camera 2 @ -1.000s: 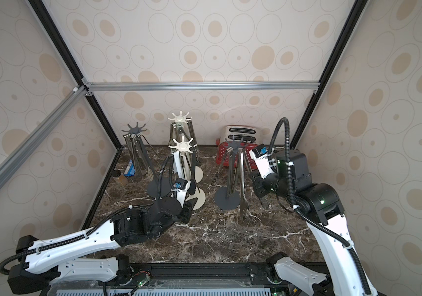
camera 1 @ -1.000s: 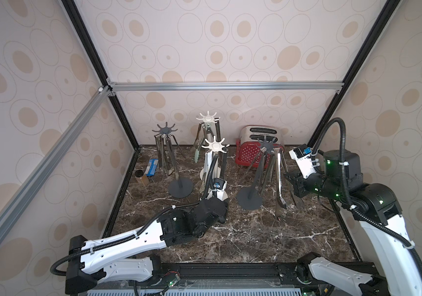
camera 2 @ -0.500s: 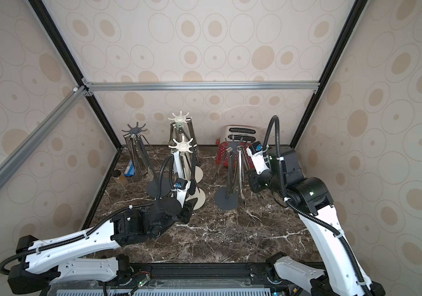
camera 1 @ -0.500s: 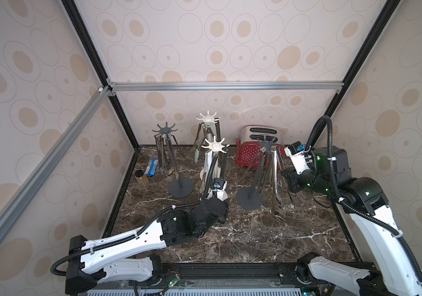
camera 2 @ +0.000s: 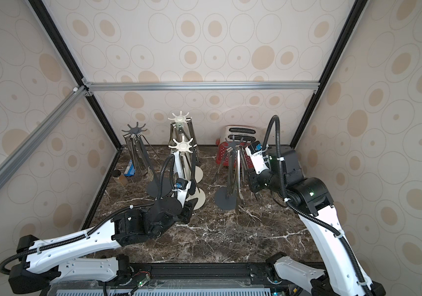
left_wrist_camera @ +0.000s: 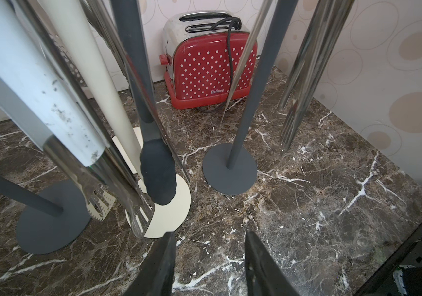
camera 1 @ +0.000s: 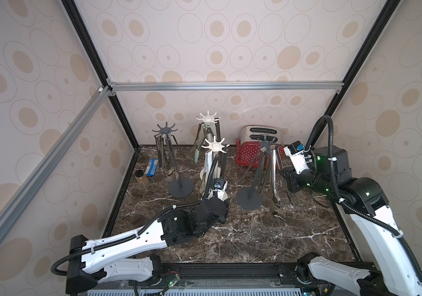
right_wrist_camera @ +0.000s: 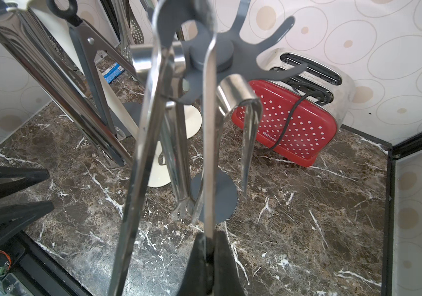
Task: Hang food tongs on kitchen utensil racks
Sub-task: Hang the food tongs on the rack.
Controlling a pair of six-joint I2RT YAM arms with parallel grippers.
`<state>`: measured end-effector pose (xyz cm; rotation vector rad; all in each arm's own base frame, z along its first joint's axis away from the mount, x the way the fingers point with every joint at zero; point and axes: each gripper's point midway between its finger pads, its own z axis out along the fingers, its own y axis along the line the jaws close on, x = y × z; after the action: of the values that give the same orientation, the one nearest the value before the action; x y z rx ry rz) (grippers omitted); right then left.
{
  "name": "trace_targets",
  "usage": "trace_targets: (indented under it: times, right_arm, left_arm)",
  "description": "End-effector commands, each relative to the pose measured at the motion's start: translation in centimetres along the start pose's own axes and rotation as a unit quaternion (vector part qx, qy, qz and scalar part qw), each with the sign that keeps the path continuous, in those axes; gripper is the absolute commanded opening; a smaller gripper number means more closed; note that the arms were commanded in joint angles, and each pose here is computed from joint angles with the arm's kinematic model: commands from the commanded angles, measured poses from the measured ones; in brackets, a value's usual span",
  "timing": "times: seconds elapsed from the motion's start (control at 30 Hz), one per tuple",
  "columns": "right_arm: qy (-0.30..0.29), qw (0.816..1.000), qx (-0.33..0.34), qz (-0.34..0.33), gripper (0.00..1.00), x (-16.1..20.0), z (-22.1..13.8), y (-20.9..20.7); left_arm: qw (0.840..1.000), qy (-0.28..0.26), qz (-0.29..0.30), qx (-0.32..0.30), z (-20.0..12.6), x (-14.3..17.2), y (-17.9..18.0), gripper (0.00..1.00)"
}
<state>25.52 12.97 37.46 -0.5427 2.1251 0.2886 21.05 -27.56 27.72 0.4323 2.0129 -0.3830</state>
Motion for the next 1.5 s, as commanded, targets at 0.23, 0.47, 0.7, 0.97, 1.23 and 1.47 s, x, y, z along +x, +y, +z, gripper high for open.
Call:
trace_targets:
  times: [0.23,0.47,0.7,0.97,1.23,1.47]
  right_arm:
    - [-0.001,1.000,0.019,0.002,0.00,-0.2,0.5,-0.3]
    - [0.016,1.000,0.026,0.003,0.00,0.9,2.0,-0.5]
    - [0.021,0.999,0.025,0.002,0.00,1.5,2.5,-0.1]
    - [0.045,0.998,0.037,0.000,0.00,3.6,3.6,0.1]
    - [0.053,0.998,0.046,0.008,0.00,5.0,3.8,-0.1]
    - [0.065,0.997,0.039,0.014,0.00,6.1,4.6,0.3]
  left_arm:
    - [1.000,-0.019,-0.009,-0.001,-0.5,-1.8,0.0,0.44]
    - [1.000,-0.019,-0.008,-0.001,-0.4,-1.7,0.0,0.44]
    - [1.000,-0.019,-0.009,0.000,-0.5,-1.7,0.1,0.44]
    - [1.000,-0.017,-0.010,0.005,-0.4,-1.6,-0.2,0.44]
    - [1.000,-0.019,-0.011,0.008,-0.5,-1.7,-0.2,0.44]
    - [1.000,-0.016,-0.012,0.010,-0.3,-1.5,-0.3,0.44]
